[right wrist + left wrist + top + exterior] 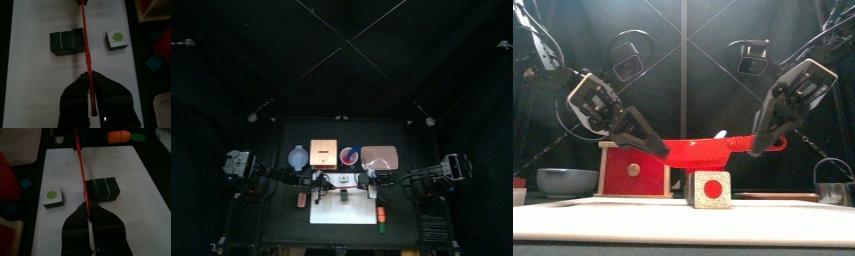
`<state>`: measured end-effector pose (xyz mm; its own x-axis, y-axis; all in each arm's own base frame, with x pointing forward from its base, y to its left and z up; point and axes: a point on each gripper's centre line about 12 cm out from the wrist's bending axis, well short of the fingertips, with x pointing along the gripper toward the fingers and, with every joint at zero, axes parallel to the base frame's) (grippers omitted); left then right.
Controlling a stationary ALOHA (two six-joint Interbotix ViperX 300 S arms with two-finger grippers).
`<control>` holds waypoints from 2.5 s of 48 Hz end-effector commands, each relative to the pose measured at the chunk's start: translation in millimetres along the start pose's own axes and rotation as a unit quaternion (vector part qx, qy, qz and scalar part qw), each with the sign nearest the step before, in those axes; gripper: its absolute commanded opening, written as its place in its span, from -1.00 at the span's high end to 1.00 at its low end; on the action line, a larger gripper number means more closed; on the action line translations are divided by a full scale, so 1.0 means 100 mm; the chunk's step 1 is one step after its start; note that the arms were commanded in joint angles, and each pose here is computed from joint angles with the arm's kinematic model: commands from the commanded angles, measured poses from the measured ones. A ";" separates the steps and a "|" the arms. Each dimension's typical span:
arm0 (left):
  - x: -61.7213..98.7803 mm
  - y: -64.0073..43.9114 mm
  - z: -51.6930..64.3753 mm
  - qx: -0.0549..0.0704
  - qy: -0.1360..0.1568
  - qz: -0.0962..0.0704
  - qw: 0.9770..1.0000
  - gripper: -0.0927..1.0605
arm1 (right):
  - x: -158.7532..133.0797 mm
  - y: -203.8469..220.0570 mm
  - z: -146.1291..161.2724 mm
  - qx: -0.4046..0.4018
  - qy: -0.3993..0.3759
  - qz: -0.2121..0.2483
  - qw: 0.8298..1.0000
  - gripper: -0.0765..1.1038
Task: Cut the sushi into 4 pieces with the knife
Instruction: Cut the sushi into 4 pieces
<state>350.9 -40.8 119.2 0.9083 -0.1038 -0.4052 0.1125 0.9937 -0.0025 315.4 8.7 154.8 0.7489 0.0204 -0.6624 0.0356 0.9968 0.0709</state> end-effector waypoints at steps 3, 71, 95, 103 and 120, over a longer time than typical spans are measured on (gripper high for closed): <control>0.04 -0.07 0.10 0.005 -0.016 -0.010 1.000 0.49 | -0.01 -0.01 0.10 0.009 -0.021 -0.001 1.000 0.83; 0.35 -0.10 -0.51 -0.024 0.069 0.009 0.997 0.50 | 0.44 0.05 -0.25 0.023 0.050 -0.001 0.998 0.83; 0.25 0.26 -0.14 -0.002 0.020 0.033 0.999 0.49 | 0.16 -0.08 -0.01 0.035 0.019 -0.011 0.999 0.83; 0.19 0.24 0.01 0.016 0.001 0.021 1.000 0.50 | -0.03 -0.02 0.11 0.041 0.000 -0.002 0.999 0.83; 0.07 0.04 0.31 0.052 -0.044 -0.013 0.998 0.50 | -0.27 0.42 0.14 0.037 -0.024 0.059 0.997 0.83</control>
<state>364.2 -33.5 126.6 0.9173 -0.1202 -0.3797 0.1591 0.9846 0.0728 304.0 39.9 171.6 0.7475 0.1072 -0.6556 0.0219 0.9824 0.1856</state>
